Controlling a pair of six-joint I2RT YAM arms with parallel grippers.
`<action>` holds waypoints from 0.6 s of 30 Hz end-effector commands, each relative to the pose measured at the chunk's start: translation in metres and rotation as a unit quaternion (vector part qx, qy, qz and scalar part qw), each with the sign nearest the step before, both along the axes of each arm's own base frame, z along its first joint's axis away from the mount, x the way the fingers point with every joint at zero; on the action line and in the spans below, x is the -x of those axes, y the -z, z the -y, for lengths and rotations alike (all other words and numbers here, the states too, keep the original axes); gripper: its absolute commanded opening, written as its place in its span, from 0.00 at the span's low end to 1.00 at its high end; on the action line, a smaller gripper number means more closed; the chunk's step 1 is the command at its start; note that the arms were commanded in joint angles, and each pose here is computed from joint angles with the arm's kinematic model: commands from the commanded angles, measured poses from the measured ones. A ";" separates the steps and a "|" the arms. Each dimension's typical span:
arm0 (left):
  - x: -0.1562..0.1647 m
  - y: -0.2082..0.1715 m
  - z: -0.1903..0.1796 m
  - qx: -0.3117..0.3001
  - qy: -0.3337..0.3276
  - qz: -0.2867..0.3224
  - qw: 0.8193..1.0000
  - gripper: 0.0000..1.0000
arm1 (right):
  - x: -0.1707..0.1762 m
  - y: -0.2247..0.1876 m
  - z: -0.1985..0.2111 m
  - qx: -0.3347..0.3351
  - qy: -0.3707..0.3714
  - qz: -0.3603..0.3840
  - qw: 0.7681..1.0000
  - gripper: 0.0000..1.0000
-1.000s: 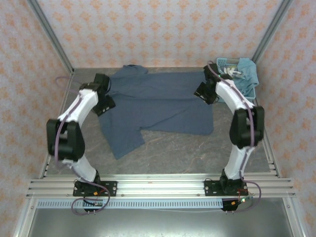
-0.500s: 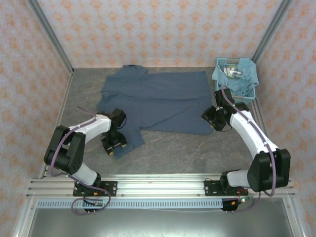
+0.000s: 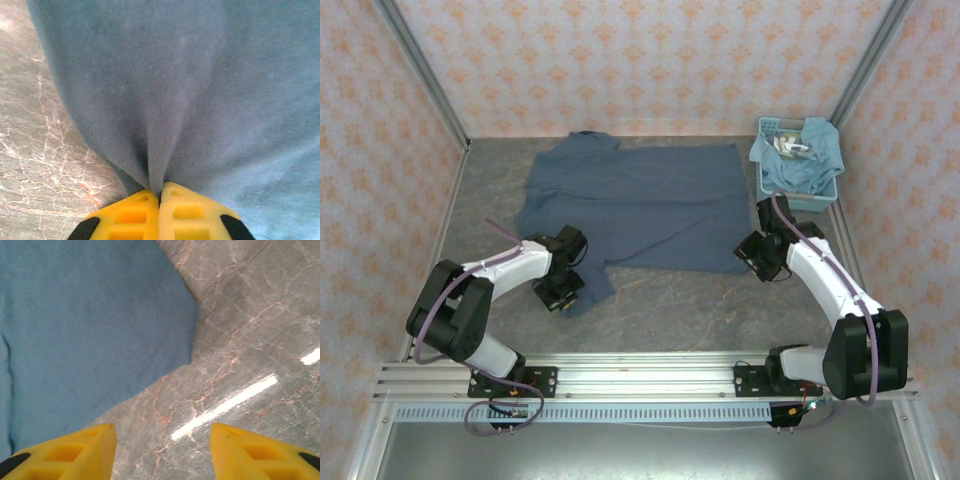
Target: Fold and stack the t-shirts
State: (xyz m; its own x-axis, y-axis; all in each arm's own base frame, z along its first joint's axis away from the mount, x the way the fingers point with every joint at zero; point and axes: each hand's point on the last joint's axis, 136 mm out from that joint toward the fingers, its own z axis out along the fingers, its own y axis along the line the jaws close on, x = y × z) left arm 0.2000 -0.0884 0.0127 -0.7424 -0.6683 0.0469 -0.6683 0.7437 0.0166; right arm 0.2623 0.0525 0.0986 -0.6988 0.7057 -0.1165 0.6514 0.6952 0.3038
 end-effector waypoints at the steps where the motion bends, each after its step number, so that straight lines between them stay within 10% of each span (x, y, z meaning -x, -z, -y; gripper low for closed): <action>1: 0.026 0.002 -0.039 -0.090 -0.007 -0.017 0.996 0.00 | 0.016 0.009 0.024 0.052 0.038 -0.020 0.998 0.53; 18: 0.055 -0.047 -0.060 -0.086 -0.064 0.062 0.992 0.00 | 0.012 0.071 0.007 -0.051 0.112 -0.059 0.991 0.37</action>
